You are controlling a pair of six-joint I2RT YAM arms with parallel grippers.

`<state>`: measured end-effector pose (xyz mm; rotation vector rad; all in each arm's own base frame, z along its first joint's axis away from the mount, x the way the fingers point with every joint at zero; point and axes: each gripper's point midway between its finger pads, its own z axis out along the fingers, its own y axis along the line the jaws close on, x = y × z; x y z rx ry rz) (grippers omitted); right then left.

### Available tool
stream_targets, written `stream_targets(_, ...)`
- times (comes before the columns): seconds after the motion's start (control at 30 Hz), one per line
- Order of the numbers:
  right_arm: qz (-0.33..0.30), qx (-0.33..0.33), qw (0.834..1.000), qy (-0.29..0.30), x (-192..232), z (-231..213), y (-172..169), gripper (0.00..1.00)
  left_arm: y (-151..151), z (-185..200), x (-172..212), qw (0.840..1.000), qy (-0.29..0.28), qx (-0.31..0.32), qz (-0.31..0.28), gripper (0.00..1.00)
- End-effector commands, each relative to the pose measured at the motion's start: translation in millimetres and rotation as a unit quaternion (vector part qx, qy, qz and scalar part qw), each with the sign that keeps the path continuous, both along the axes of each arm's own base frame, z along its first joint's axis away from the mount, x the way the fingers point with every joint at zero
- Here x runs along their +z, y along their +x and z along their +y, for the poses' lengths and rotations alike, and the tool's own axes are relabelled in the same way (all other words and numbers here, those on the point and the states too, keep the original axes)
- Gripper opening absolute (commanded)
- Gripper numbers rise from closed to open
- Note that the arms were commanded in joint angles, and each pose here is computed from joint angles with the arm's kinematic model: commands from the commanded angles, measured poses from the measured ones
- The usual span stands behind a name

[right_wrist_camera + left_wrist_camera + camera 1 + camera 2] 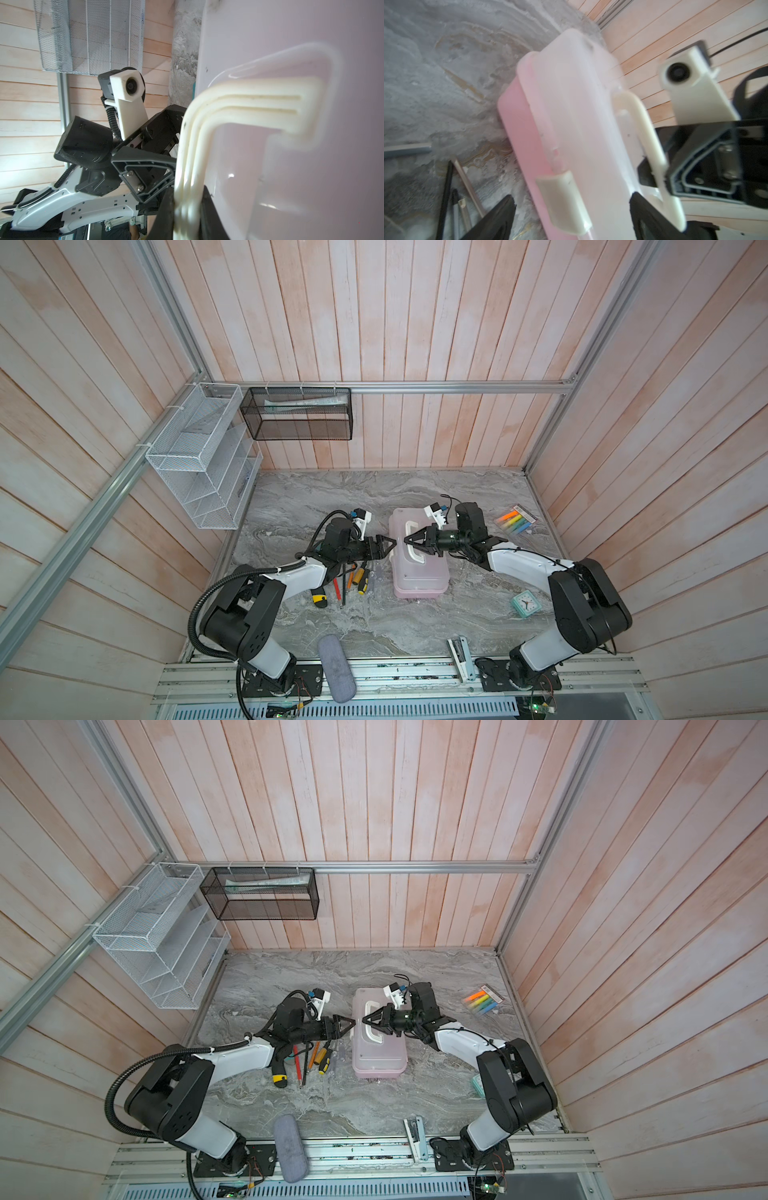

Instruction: Pack the tool kit

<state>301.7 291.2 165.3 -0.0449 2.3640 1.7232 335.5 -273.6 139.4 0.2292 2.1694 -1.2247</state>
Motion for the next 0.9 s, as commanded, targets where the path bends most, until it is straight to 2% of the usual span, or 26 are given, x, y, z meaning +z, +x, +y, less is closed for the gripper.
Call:
stream_targets(0.0, -0.013, 0.027, 0.998, 0.061, 0.2, -6.7, -8.4, 0.0, -11.6, -2.2, 31.1, 0.997, -0.067, -0.033, -0.014, 0.89)
stream_targets(0.17, -0.012, 0.028, 0.991, 0.131, 8.3, -29.0, -7.5, 0.0, -21.6, -0.6, 36.1, 0.995, -0.096, -0.041, -0.004, 0.89)
stream_targets(0.3, 0.009, 0.025, 0.988, 0.153, 3.2, -38.4, -5.8, 0.0, -28.0, 3.1, 38.2, 0.992, -0.115, -0.043, -0.001, 0.88)
stream_targets(0.6, 0.015, 0.026, 0.989, 0.147, -5.5, -37.3, -4.8, 0.0, -38.5, -3.8, 46.8, 0.975, -0.209, -0.078, 0.025, 0.87)
stream_targets(0.87, -0.005, 0.025, 0.992, 0.127, -7.1, -37.3, -3.0, 0.0, -27.2, -9.4, 36.7, 0.972, -0.219, -0.077, 0.038, 0.86)
